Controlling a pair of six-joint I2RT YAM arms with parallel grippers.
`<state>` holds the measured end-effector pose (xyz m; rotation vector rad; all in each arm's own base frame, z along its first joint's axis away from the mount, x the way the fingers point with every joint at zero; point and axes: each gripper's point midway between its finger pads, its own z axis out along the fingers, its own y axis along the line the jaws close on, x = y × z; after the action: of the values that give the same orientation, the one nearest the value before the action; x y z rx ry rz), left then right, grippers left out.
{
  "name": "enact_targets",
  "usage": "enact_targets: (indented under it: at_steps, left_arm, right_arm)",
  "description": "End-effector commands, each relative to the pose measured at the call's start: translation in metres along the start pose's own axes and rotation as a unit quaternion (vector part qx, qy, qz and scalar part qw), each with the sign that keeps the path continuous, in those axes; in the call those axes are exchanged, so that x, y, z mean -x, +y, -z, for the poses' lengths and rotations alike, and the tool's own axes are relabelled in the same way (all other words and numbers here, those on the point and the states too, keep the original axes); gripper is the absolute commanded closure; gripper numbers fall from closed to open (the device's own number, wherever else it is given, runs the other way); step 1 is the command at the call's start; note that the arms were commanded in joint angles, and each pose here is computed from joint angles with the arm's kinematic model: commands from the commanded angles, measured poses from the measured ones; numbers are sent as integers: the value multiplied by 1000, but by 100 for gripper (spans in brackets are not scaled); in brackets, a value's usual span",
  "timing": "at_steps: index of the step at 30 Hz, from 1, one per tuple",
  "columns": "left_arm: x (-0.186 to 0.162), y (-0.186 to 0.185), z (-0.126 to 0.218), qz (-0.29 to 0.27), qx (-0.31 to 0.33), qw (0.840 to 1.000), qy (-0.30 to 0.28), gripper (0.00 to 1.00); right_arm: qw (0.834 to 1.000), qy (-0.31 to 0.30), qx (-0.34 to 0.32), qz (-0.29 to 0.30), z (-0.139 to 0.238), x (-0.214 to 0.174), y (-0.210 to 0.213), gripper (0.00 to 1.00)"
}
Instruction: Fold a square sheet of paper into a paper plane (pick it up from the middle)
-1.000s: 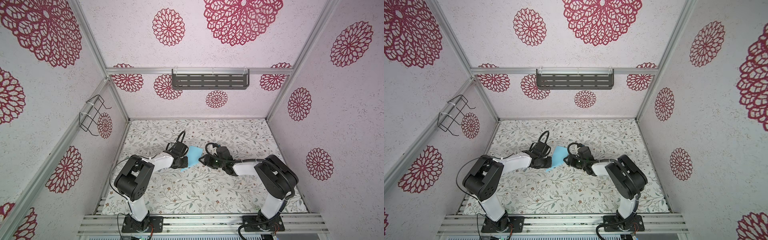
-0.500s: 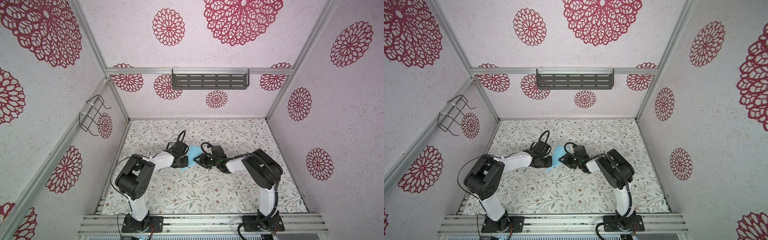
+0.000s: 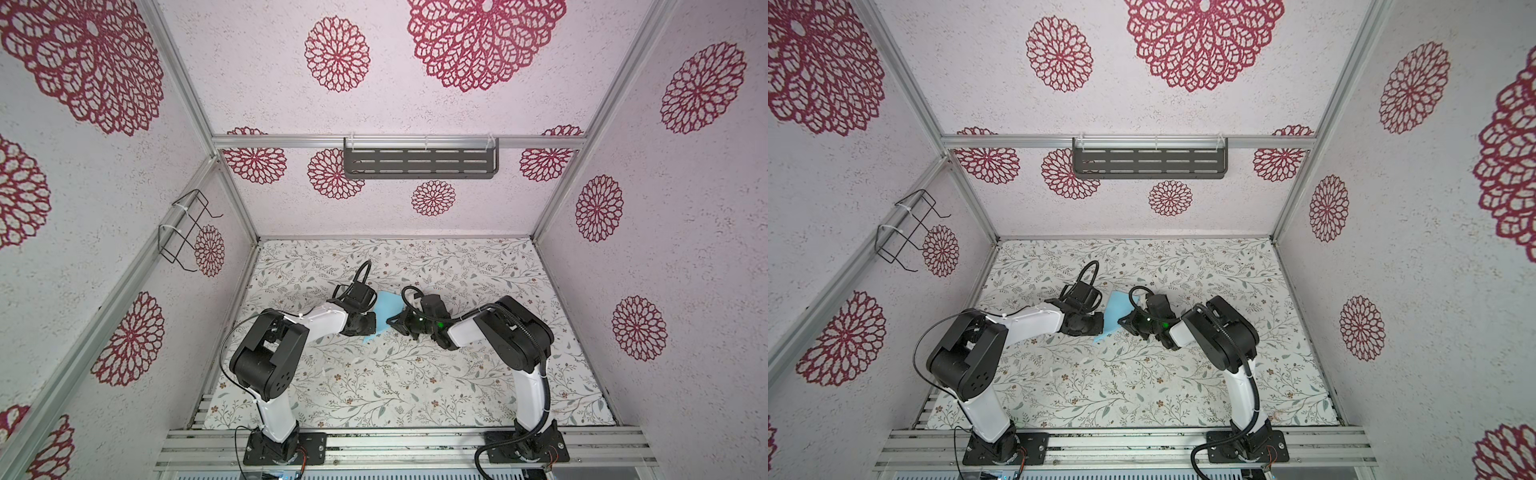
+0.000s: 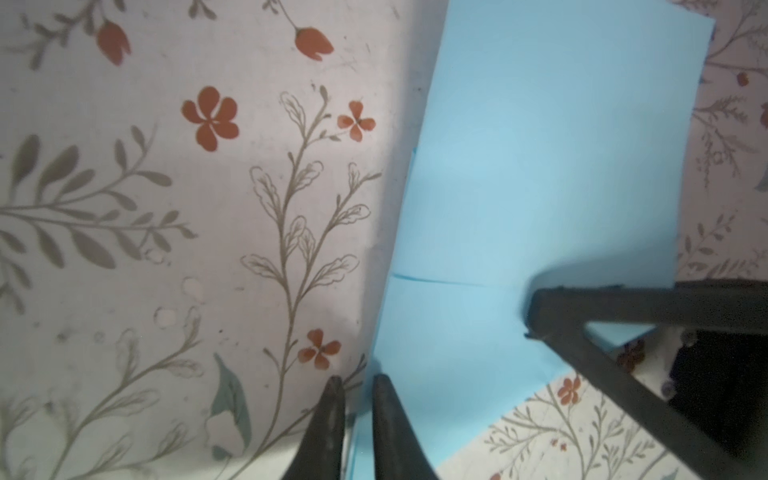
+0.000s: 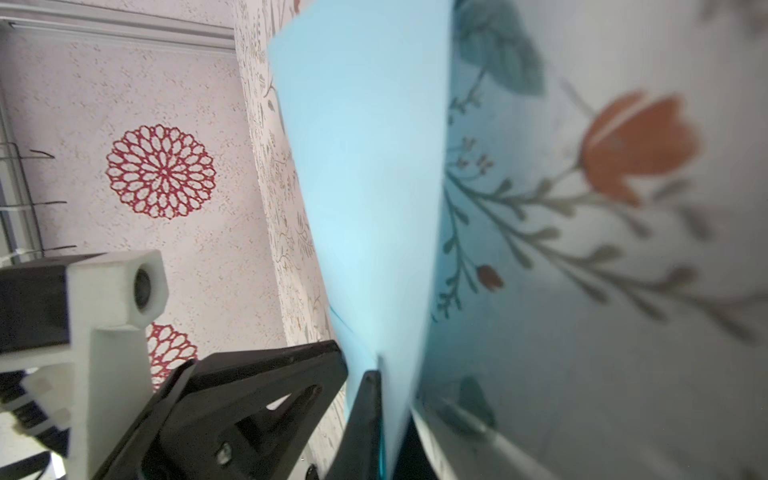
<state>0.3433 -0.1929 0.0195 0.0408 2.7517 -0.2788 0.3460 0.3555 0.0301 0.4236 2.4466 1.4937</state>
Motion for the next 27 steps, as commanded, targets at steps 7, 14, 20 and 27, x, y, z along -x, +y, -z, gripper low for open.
enact_targets:
  at_steps: [7, 14, 20, 27]
  left_arm:
    - [36, -50, 74, -12, -130, 986, -104, 48]
    - [24, -100, 94, -92, -212, 957, -173, 22]
    - [7, -129, 85, -183, -217, 937, -206, 19]
    - [0, -142, 59, -265, -195, 923, -200, 22]
  right_arm:
    - [994, -104, -19, 23, 62, 25, 11, 100]
    - [989, -143, -41, -9, 106, 23, -8, 100]
    - [987, -154, -40, -39, 118, 23, -6, 100]
    - [987, -143, -29, -62, 111, 27, 4, 99]
